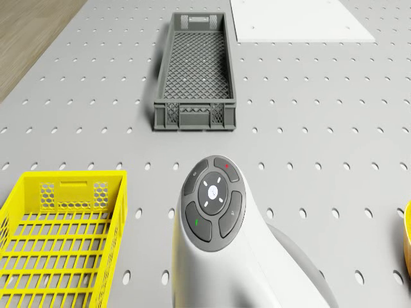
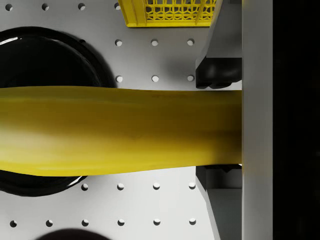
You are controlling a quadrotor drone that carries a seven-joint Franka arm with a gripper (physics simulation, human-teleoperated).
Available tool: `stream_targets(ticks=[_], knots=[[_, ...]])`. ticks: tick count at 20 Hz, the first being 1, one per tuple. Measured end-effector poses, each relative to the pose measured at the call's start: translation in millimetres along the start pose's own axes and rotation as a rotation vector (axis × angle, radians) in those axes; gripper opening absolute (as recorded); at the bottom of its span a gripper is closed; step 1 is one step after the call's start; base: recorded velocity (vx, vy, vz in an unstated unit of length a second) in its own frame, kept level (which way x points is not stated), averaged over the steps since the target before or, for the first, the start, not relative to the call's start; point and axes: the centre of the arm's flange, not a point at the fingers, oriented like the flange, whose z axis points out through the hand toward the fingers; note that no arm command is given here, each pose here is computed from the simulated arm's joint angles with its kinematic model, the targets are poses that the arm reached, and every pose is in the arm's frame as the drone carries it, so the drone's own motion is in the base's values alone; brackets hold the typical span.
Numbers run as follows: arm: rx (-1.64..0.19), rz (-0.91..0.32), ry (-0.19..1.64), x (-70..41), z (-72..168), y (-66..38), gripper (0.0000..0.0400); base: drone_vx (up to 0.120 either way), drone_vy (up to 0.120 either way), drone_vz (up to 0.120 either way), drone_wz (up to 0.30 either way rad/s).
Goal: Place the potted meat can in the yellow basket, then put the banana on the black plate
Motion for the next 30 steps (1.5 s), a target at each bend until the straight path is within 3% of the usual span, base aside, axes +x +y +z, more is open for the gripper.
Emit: stream_targets(ticks=[6, 18, 24, 30], knots=[[0.0, 0.0, 0.0, 0.0, 0.0, 0.0, 0.0198, -0.12, 0.0, -0.093, 0.0], [0.0, 0.0, 0.0, 0.0, 0.0, 0.0, 0.0198, -0.12, 0.017, 0.0, 0.0], [0.0, 0.0, 0.0, 0.0, 0.0, 0.0, 0.0198, -0.12, 0.0, -0.107, 0.0], [0.0, 0.0, 0.0, 0.0, 0.0, 0.0, 0.0198, -0.12, 0.0, 0.0, 0.0]])
